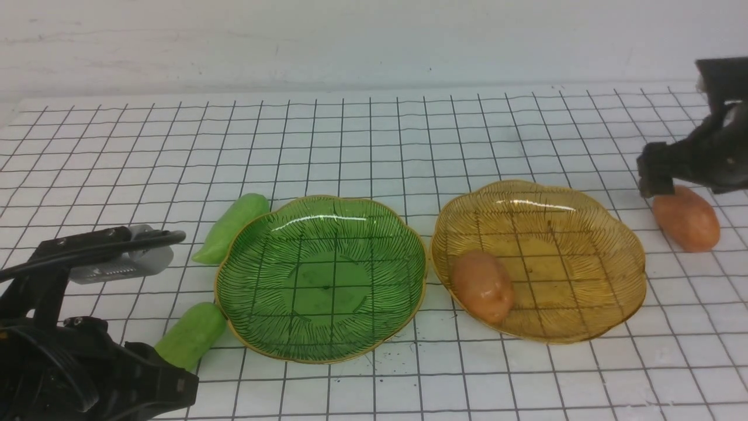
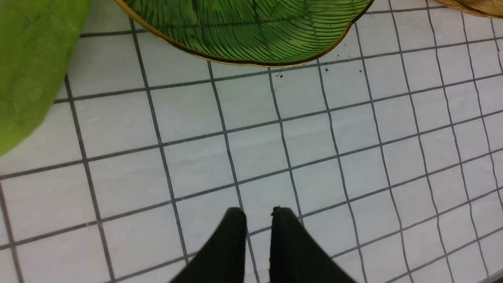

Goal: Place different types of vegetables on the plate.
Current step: 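Put the potato onto the plate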

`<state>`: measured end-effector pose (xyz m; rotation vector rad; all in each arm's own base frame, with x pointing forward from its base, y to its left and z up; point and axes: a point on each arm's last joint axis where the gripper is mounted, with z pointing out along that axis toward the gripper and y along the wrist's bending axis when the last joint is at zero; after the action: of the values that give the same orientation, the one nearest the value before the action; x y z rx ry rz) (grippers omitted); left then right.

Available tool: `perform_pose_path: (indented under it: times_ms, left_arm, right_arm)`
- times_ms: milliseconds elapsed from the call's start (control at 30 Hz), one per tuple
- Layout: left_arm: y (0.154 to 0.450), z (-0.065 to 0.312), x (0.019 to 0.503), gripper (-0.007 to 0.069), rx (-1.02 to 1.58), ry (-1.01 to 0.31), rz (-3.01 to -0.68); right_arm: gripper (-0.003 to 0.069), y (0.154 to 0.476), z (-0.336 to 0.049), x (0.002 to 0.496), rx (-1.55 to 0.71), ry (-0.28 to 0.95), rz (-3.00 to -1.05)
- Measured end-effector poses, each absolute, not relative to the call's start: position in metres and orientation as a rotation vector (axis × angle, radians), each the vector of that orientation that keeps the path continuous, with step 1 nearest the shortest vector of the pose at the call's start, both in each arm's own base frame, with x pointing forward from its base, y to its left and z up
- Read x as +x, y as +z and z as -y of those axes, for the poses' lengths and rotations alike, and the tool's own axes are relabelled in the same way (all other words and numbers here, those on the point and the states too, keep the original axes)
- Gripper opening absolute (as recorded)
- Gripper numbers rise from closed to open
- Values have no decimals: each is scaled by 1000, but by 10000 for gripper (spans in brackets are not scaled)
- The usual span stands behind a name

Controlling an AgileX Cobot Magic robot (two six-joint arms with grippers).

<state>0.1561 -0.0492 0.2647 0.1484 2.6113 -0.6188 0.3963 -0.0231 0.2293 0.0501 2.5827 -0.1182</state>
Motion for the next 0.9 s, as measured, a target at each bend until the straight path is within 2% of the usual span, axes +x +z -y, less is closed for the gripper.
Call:
perform_pose_path:
  times_ms: [200,333,500,700,833,900]
  left_arm:
    - [265,49,156,80,148,-619,-2611]
    - [265,49,156,80,148,-619,-2611]
    - [265,49,156,80,148,-619,-2611]
    - [265,49,156,80,150,-615,-2612]
    - [264,48,156,80,163,-594,-2618]
    - [263,47,156,80,169,-582,-2622]
  right_arm:
    - [687,192,54,415,126,-153,-2537]
    - [657,170,58,423,118,-155,-2536]
    - [541,159,58,425,118,-153,-2561]
    - [535,184,59,426,158,-157,-2593]
    - [535,227,56,419,218,-104,-2636]
    - [535,246,50,411,233,-27,-2680]
